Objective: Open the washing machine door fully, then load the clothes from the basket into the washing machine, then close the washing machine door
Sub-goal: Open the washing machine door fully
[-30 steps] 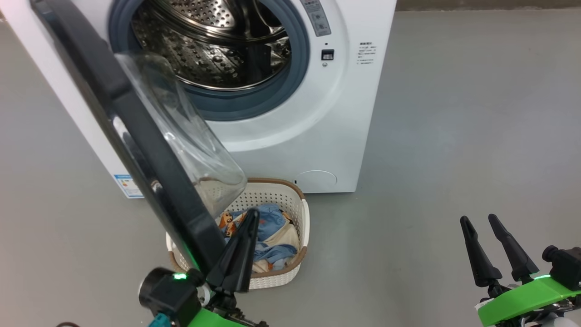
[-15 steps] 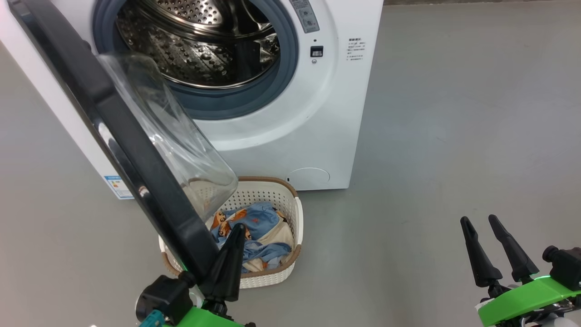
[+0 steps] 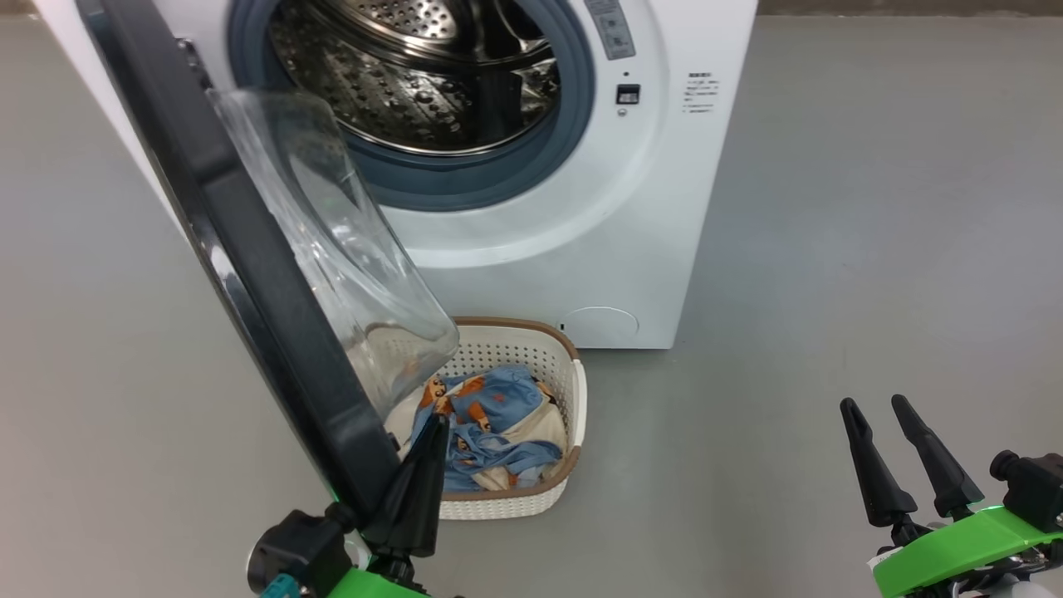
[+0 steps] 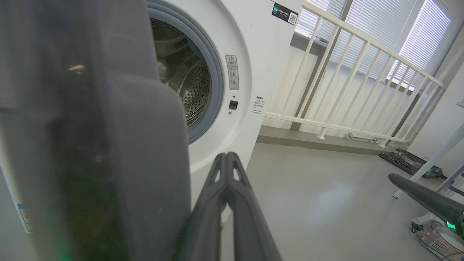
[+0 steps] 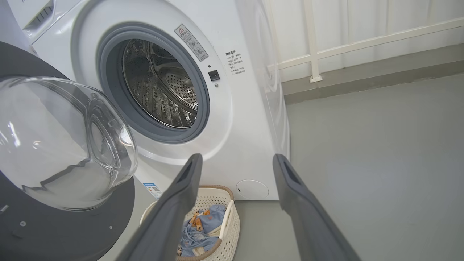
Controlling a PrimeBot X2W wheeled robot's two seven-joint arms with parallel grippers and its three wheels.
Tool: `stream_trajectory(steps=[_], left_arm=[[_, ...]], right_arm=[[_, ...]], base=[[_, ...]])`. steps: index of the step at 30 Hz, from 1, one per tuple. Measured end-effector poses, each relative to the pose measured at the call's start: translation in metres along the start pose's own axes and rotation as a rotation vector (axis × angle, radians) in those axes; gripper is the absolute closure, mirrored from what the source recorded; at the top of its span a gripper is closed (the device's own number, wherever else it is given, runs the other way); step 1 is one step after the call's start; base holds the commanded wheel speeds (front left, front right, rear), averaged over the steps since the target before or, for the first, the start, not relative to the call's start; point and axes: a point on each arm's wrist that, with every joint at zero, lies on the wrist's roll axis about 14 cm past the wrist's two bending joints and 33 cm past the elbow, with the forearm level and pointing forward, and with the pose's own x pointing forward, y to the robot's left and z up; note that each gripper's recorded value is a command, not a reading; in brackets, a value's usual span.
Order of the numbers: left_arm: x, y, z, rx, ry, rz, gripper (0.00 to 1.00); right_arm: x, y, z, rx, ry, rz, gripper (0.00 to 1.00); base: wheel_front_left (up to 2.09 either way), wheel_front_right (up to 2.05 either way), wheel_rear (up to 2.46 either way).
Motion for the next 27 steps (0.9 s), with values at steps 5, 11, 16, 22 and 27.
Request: stream_trajectory(steps=[5, 11, 16, 22, 27], left_arm=[[-0.009, 0.013, 0.006, 0.026, -0.014, 0.046, 1.00], [-0.021, 0.032, 0.014, 0.062, -0.034, 0.109, 1.00], [-0.033, 0.047, 0.021, 0.071, -0.051, 0.170, 1.00], [-0.044, 0.068, 0.034, 0.106, -0.082, 0.243, 1.00], [-0.057, 0.086, 0.046, 0.138, -0.104, 0.305, 1.00]], right_arm=[[0.007, 0.011, -0.003, 0.006, 0.006, 0.030, 0.00], [0.015, 0.026, -0.007, 0.019, 0.013, 0.069, 0.00], [0.021, 0.037, -0.011, 0.028, 0.019, 0.098, 0.00], [0.026, 0.045, -0.013, 0.031, 0.024, 0.122, 0.00], [0.031, 0.055, -0.015, 0.038, 0.028, 0.145, 0.00]], base=[[0.00, 0.00, 0.00], [0.00, 0.00, 0.00], [0.00, 0.00, 0.00], [0.00, 0.00, 0.00], [0.00, 0.00, 0.00]])
